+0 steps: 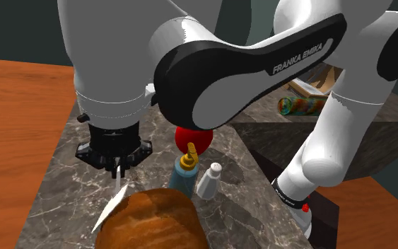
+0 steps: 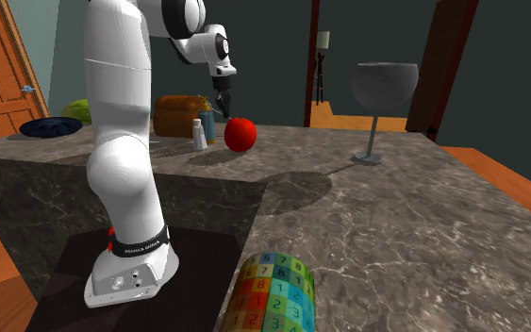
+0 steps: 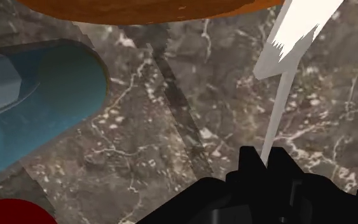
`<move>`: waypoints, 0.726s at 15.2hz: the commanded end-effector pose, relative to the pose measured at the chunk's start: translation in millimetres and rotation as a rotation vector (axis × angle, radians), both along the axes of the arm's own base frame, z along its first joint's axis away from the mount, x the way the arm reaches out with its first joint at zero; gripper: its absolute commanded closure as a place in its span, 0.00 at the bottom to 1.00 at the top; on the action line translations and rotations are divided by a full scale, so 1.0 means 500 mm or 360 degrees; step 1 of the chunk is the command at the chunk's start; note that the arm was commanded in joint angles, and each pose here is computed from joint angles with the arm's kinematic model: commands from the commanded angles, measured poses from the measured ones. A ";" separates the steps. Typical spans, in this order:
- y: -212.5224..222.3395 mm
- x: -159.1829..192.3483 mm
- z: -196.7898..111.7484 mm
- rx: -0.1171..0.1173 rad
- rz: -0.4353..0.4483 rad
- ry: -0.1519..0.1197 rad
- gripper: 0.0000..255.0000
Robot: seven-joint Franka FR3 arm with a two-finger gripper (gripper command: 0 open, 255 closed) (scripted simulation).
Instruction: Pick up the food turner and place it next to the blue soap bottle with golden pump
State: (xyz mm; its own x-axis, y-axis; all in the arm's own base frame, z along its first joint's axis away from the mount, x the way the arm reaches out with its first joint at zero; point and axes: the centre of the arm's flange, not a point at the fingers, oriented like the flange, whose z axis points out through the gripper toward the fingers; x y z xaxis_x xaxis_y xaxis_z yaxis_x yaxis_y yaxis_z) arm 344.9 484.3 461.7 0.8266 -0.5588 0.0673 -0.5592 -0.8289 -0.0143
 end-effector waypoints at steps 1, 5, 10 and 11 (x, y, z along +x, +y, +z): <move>0.000 0.002 -0.033 -0.0017 -0.0005 0.0014 1.00; 0.000 0.002 -0.075 -0.0017 -0.0005 0.0014 1.00; 0.000 0.002 -0.108 -0.0017 -0.0005 0.0014 1.00; 0.000 0.002 -0.108 -0.0017 -0.0005 0.0014 1.00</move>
